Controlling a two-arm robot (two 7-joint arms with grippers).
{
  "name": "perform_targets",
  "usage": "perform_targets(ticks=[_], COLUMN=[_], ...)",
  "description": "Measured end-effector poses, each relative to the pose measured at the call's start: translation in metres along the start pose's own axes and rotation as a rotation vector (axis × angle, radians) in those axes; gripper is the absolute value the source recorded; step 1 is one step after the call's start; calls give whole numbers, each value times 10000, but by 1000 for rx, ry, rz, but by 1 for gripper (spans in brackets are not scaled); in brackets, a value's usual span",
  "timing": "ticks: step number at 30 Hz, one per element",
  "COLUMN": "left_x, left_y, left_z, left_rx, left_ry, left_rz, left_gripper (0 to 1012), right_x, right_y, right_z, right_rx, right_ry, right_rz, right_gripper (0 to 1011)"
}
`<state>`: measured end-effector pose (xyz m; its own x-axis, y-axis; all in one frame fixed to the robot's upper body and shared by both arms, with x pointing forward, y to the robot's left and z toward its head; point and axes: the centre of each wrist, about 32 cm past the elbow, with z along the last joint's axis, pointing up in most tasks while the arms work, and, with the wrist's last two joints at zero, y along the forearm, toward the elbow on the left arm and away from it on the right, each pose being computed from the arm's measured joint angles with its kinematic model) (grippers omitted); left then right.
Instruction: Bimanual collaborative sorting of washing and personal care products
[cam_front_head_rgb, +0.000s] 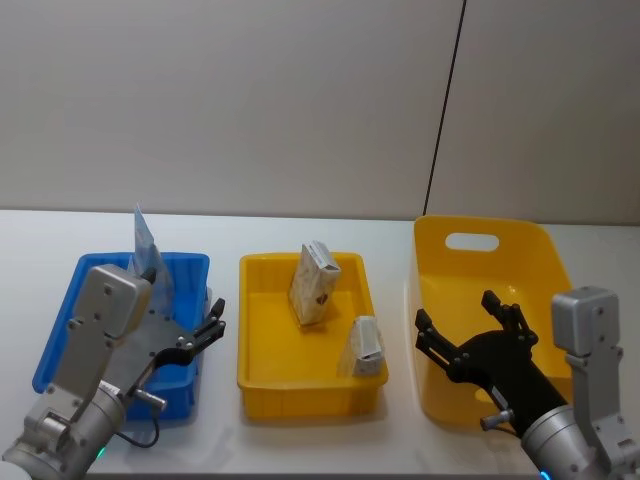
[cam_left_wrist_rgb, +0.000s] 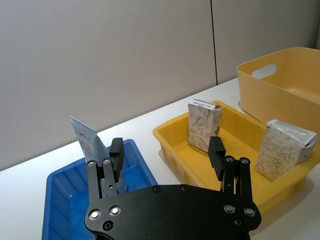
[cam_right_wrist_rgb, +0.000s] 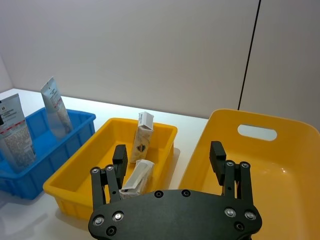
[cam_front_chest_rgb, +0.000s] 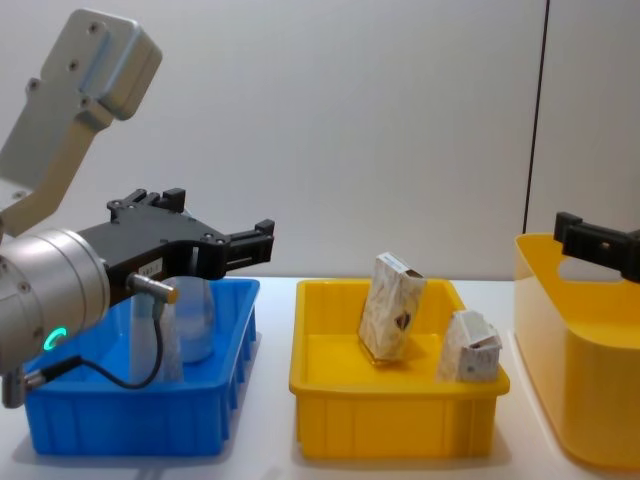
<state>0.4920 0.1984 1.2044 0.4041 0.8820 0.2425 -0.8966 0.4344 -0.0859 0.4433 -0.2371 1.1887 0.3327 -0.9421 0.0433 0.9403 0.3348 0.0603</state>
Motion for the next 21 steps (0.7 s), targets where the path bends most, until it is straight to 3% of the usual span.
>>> perform_targets(ticks=[12, 21], left_x=[0, 0], left_y=[0, 0], left_z=[0, 0], left_rx=[0, 0], left_ry=[0, 0], left_rz=[0, 0], left_gripper=[1001, 1001], right_x=[-5, -93], right_y=[1, 43], right_z=[0, 63], right_rx=[-4, -46], right_ry=[2, 18], right_rz=[0, 8], right_gripper=[1003, 1004])
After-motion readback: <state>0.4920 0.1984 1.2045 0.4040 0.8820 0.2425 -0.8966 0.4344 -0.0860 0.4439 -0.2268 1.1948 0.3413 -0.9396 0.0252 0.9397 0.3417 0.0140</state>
